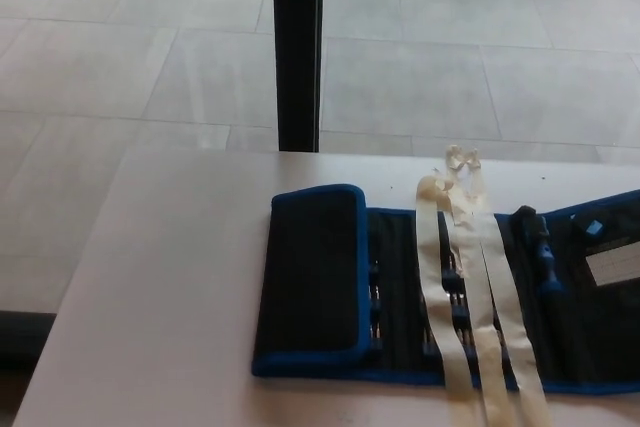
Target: The robot uses its right hand to lift an edge of the toolkit kept in middle of the desk and make one fold in it
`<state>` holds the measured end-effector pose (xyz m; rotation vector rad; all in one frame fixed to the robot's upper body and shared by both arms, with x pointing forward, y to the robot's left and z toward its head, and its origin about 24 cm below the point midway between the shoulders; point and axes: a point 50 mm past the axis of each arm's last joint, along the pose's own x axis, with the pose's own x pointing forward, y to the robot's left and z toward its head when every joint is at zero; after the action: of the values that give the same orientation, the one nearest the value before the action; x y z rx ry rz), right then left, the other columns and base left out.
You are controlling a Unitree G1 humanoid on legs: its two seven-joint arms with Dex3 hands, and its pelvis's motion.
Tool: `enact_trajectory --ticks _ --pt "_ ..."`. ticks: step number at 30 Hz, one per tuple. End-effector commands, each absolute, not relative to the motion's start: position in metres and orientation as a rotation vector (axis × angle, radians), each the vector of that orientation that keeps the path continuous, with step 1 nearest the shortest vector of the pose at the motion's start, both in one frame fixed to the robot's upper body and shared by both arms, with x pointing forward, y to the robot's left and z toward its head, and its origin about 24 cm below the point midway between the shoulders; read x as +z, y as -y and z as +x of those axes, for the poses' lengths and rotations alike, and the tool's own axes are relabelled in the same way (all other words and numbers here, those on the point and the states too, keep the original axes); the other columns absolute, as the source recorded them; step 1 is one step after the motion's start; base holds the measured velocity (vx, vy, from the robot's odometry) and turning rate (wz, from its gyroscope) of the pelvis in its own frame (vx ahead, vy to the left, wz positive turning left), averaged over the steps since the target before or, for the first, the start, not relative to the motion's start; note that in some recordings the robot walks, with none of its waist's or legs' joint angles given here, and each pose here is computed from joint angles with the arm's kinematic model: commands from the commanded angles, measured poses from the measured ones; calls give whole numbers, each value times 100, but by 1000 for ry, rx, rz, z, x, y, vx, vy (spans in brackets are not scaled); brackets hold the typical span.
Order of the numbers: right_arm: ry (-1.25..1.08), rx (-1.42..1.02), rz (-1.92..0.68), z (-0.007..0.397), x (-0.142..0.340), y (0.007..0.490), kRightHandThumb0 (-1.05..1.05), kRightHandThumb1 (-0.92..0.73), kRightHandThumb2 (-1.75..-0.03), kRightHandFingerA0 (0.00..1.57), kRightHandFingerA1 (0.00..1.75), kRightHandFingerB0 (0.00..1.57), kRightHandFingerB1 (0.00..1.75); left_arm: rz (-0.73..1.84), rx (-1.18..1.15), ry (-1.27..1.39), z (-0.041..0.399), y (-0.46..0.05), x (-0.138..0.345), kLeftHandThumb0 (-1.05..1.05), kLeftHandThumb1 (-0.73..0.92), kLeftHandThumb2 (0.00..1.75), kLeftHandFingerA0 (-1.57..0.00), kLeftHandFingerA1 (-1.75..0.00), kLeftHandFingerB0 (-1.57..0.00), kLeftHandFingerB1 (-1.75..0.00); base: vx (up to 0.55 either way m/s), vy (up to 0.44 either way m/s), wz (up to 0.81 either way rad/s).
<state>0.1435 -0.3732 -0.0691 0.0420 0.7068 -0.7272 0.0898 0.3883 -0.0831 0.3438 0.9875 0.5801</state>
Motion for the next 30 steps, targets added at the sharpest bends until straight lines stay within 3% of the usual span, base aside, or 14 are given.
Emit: enact_trajectory --ticks 1,2,3,6,7,8,10,12,13,15,16,17,20,30 --pt "-273 -1277 553 128 -19 434 -69 -92 -68 53 126 0 55 104 948 -885 75 -434 -53 -62 75 62 -68 -69 -54 -55 0 0 0" --pt "-258 -1299 560 126 -17 437 -70 -92 -69 58 139 0 51 103 949 -882 75 -434 -53 -63 75 62 -68 -69 -52 -56 0 0 0" --pt "-249 -1343 579 123 -14 441 -73 -68 -109 68 111 1 55 101 950 -882 74 -434 -53 -63 75 62 -68 -70 -53 -56 0 0 0" --pt "-141 -1467 703 120 -1 454 -78 -69 -108 60 109 0 54 101 947 -883 73 -435 -52 -62 76 62 -68 -68 -51 -55 0 0 0" --pt "-98 -1468 717 120 2 456 -76 -92 -68 28 129 0 74 98 948 -883 74 -435 -52 -62 75 62 -67 -67 -52 -56 0 0 0" --pt "-23 -1519 750 121 15 465 -77 -70 -112 37 88 7 66 92 955 -880 73 -435 -52 -63 75 62 -68 -70 -53 -57 0 0 0" --pt "51 -1576 805 128 37 476 -73 -69 -110 37 85 0 62 82 963 -870 73 -436 -52 -62 76 62 -66 -70 -54 -56 0 0 0" --pt "67 -1581 802 131 43 478 -74 -69 -111 53 100 3 65 80 969 -866 73 -437 -51 -61 75 62 -67 -72 -56 -59 0 0 0" --pt "109 -1566 799 142 54 479 -74 -92 -65 24 135 4 96 87 971 -870 73 -438 -50 -60 76 62 -68 -71 -54 -54 0 0 0" --pt "130 -1543 799 148 63 480 -75 -92 -67 35 132 0 84 93 974 -880 73 -438 -50 -61 75 62 -71 -69 -55 -53 0 0 0" --pt "139 -1524 789 153 68 480 -77 -89 -71 70 156 15 91 100 971 -884 72 -438 -50 -63 75 62 -70 -67 -57 -53 0 0 0" --pt "153 -1496 773 160 76 480 -77 -89 -71 70 156 15 91 111 966 -890 72 -437 -51 -63 75 62 -70 -67 -57 -53 0 0 0" --pt "220 -1379 690 187 98 472 -72 -92 -72 55 120 14 83 104 949 -890 69 -436 -52 -65 77 63 -68 -65 -53 -53 0 0 0" --pt "313 -1133 600 233 142 424 -80 -82 -64 59 86 31 64 72 976 -888 65 -435 -54 -63 75 62 -68 -68 -56 -55 0 0 1"
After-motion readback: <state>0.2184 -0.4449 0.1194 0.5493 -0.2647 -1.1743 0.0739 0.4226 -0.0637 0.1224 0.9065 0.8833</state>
